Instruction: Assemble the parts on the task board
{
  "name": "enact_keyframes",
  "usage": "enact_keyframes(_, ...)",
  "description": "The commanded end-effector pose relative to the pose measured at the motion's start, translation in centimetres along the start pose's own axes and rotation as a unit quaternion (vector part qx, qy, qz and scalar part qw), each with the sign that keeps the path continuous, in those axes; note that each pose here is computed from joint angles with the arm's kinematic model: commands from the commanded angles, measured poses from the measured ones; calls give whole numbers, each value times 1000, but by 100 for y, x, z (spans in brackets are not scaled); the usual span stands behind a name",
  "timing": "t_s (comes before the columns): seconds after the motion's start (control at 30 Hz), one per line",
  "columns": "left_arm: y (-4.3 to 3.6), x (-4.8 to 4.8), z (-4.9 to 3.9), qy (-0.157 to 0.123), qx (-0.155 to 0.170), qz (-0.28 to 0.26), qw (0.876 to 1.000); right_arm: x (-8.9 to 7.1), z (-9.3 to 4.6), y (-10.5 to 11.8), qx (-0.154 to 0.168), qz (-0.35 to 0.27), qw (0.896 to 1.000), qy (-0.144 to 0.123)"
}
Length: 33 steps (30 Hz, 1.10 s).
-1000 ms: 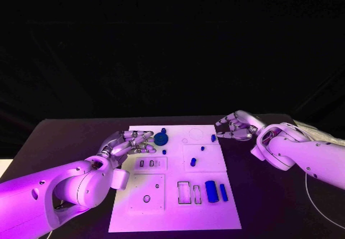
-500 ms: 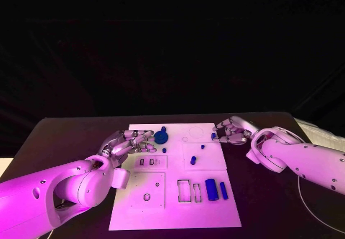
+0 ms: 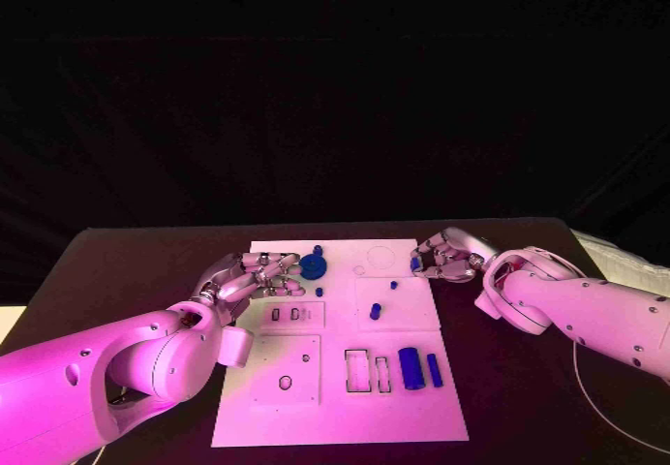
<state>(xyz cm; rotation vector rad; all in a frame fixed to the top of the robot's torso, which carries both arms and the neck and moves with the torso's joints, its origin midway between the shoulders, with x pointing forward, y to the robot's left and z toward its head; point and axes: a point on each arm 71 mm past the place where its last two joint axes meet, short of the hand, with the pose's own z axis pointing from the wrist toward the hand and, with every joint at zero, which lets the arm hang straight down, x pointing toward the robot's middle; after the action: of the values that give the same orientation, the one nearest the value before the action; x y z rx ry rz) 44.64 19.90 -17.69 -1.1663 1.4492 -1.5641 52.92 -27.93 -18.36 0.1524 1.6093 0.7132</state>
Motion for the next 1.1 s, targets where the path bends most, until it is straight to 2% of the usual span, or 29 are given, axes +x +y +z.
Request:
enact_keyframes(0.03, -9, 25, 2, 11, 6, -5, 1000, 34, 9, 10, -7, -1, 1000, 14)
enact_keyframes(0.57, -7, 22, 1, 11, 4, -5, 1000, 58, 39, 19, -7, -1, 1000, 15)
enact_keyframes(0.97, -5, 8, 3, 10, 4, -4, 1000, 1, 33, 27, -6, -4, 1000, -19)
enact_keyframes(1.1, -4, -11, 8, 10, 4, -4, 1000, -36, 15, 71, 3, 17, 999, -28)
